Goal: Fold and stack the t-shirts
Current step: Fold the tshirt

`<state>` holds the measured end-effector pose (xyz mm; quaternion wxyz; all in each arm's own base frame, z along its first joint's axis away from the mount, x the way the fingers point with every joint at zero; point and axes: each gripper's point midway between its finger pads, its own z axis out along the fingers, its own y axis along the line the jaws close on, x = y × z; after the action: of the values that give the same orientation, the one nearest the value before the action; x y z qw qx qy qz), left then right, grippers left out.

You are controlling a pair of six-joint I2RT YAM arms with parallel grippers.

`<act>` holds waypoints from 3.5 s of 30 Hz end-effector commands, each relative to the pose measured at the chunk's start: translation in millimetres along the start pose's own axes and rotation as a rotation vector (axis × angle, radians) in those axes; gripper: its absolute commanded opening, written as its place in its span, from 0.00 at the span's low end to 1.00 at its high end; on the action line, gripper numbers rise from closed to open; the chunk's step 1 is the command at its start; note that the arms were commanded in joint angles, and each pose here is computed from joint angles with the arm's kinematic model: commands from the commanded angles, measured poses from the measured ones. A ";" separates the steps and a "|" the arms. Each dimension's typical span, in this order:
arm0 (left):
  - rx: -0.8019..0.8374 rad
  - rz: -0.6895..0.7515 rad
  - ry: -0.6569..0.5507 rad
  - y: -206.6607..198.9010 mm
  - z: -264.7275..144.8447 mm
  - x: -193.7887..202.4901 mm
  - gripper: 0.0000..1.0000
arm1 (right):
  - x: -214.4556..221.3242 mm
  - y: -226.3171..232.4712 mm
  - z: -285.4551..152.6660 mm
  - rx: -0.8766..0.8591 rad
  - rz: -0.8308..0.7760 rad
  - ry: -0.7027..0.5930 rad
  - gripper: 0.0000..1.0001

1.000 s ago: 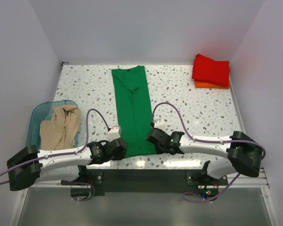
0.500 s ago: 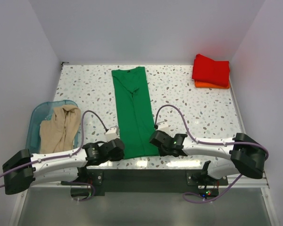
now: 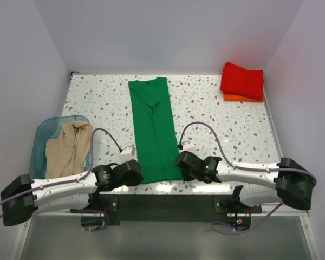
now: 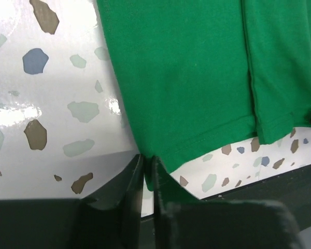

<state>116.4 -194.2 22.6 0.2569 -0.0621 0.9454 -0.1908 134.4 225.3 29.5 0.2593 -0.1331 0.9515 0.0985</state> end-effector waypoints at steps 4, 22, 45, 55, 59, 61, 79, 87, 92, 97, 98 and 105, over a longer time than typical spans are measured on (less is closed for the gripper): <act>0.023 -0.037 0.001 -0.9 -9.6 -0.5 0.30 | -25.3 17.1 -24.9 -0.092 0.039 -0.100 0.28; 0.059 -0.067 -0.015 -5.4 -22.7 -7.3 0.39 | -29.3 95.1 1.2 -0.075 -0.147 -0.095 0.33; 0.062 -0.075 -0.016 -2.4 -18.9 -4.4 0.38 | -20.0 84.6 11.3 0.080 -0.227 -0.089 0.31; 0.065 -0.084 -0.016 -0.5 -17.6 -2.6 0.35 | -20.7 89.5 7.4 0.069 -0.220 -0.103 0.04; 0.060 -0.086 -0.015 1.3 -16.3 -1.7 0.34 | -26.5 96.7 -4.3 0.019 -0.205 -0.122 0.00; 0.058 -0.085 -0.014 2.0 -15.9 -1.2 0.33 | -28.5 98.8 -8.3 0.002 -0.201 -0.126 0.00; 0.066 -0.088 -0.010 2.2 -10.6 2.5 0.41 | -25.0 104.8 -23.5 -0.108 -0.129 -0.123 0.40; 0.066 -0.086 -0.011 1.6 -4.8 3.9 0.43 | -33.3 27.3 -39.1 -0.100 0.076 -0.145 0.42; 0.082 -0.096 -0.012 -0.4 -0.4 5.7 0.43 | -35.5 5.7 -37.8 -0.252 0.252 -0.121 0.42; 0.082 -0.111 0.000 3.2 3.3 11.0 0.41 | -21.1 6.5 -19.3 -0.330 0.336 -0.053 0.42; 0.079 -0.111 0.003 4.2 3.6 12.0 0.41 | -18.1 9.1 -18.0 -0.352 0.347 -0.037 0.42; 0.051 -0.123 0.016 13.4 8.0 18.2 0.36 | -1.9 8.5 -3.8 -0.377 0.427 0.009 0.42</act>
<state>110.8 -196.8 17.3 0.2514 -0.1057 0.9295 -0.2482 130.3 213.9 25.1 0.2045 0.0106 0.9402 0.2721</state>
